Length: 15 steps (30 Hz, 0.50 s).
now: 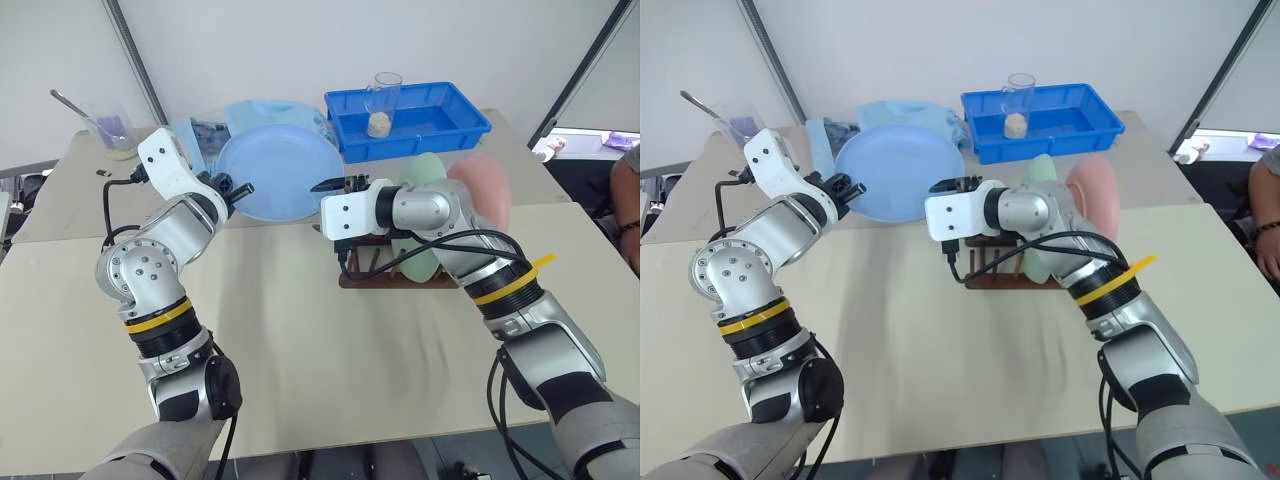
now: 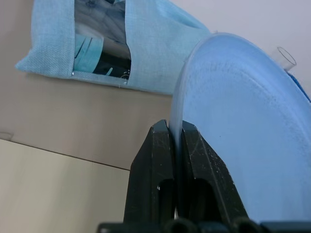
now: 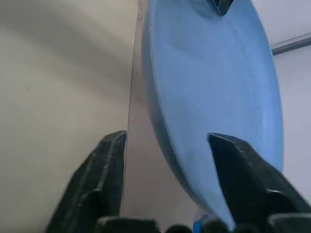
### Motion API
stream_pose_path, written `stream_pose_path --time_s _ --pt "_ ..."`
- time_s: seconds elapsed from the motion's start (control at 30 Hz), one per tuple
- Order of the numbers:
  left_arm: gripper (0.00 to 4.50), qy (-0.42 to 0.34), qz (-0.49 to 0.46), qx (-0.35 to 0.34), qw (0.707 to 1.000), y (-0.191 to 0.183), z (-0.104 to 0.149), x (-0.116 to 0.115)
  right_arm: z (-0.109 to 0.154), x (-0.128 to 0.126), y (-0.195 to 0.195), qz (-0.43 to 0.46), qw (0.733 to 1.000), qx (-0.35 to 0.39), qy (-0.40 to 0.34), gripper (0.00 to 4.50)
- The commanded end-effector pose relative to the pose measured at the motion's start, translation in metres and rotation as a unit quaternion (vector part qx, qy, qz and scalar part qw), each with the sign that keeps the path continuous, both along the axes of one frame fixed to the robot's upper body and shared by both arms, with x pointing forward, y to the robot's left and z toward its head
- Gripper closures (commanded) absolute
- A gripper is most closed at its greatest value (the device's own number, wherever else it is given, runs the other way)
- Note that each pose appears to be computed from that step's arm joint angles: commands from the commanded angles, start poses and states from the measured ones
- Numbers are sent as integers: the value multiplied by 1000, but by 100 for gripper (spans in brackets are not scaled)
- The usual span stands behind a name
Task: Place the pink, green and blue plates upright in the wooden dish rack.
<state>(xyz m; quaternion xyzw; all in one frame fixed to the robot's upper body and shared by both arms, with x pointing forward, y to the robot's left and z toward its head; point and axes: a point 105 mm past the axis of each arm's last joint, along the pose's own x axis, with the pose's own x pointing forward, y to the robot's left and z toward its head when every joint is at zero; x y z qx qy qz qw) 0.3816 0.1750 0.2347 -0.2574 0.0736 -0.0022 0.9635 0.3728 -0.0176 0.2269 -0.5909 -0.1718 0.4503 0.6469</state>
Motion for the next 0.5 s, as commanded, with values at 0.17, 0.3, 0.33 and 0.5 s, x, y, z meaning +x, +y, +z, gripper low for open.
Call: stream_pose_path --time_s 0.17,0.3,0.33,0.5 --pt "450 -13 -43 5 999 -3 19 -4 22 -2 10 23 998 11 -53 424" --pt "346 -41 -95 24 994 9 27 -11 30 -5 13 35 997 26 -66 450" --pt "295 -50 -110 34 992 13 29 -13 33 -6 14 39 996 32 -70 450" --pt "63 -137 -190 97 967 55 56 -29 49 -18 22 70 992 95 -54 450"
